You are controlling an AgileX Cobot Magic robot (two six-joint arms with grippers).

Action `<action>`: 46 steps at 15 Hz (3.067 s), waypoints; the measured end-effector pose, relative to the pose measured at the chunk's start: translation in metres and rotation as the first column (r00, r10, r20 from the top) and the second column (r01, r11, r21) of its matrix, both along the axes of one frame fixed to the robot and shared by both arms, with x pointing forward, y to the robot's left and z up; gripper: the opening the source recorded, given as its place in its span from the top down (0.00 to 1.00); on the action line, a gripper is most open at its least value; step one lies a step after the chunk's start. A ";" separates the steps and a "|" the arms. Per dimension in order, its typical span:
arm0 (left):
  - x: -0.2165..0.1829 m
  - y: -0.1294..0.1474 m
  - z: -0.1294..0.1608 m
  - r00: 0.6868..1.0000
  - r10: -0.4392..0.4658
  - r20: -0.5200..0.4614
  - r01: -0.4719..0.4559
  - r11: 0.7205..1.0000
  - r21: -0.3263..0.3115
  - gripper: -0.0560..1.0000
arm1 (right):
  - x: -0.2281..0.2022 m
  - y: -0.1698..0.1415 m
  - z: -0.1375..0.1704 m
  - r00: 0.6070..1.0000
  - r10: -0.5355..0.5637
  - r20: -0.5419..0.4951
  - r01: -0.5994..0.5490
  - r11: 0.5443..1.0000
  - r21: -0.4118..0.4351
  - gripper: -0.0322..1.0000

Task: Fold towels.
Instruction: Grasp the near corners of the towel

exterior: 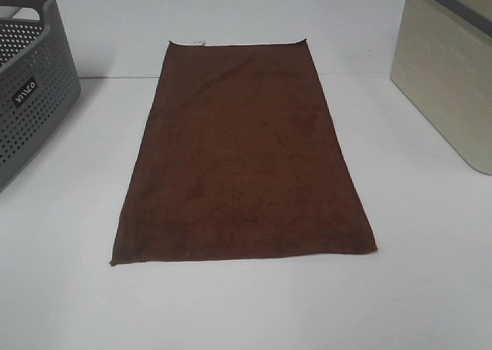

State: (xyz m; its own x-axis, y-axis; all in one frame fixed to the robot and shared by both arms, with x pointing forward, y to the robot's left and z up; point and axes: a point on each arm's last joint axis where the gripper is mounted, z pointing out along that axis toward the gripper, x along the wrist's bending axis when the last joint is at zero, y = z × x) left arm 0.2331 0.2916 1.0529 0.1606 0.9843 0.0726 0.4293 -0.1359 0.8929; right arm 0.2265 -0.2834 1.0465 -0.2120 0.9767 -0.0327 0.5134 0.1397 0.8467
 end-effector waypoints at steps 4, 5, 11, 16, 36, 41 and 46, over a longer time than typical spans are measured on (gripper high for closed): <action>0.000 0.000 0.000 1.000 -0.001 0.000 0.001 1.000 -0.001 0.24 | 0.000 0.000 0.000 1.000 0.000 0.000 0.000 1.000 0.000 0.19; 0.000 0.000 0.000 1.000 -0.001 0.000 0.001 1.000 -0.001 0.24 | 0.000 0.000 0.000 1.000 0.000 0.000 0.000 1.000 0.000 0.19; 0.017 0.000 0.017 0.996 0.046 0.074 -0.039 0.995 -0.089 0.24 | 0.015 -0.002 0.007 0.996 -0.074 -0.055 0.078 0.994 0.081 0.23; 0.080 -0.014 0.012 0.984 0.013 -0.178 -0.077 0.930 -0.359 0.24 | 0.066 0.002 0.022 0.956 -0.076 -0.283 0.119 0.983 0.139 0.23; 0.265 -0.047 -0.171 0.674 -0.241 -0.698 -0.198 0.851 -0.486 0.24 | 0.274 0.030 -0.122 0.649 0.252 -0.718 0.071 0.920 0.386 0.24; 0.293 -0.078 -0.189 0.642 -0.279 -0.714 -0.165 0.860 -0.484 0.24 | 0.297 0.031 -0.155 0.593 0.269 -0.759 0.074 0.920 0.384 0.24; 0.307 -0.083 -0.197 0.637 -0.296 -0.712 -0.176 0.843 -0.508 0.37 | 0.311 0.050 -0.176 0.546 0.334 -0.768 0.017 0.912 0.409 0.26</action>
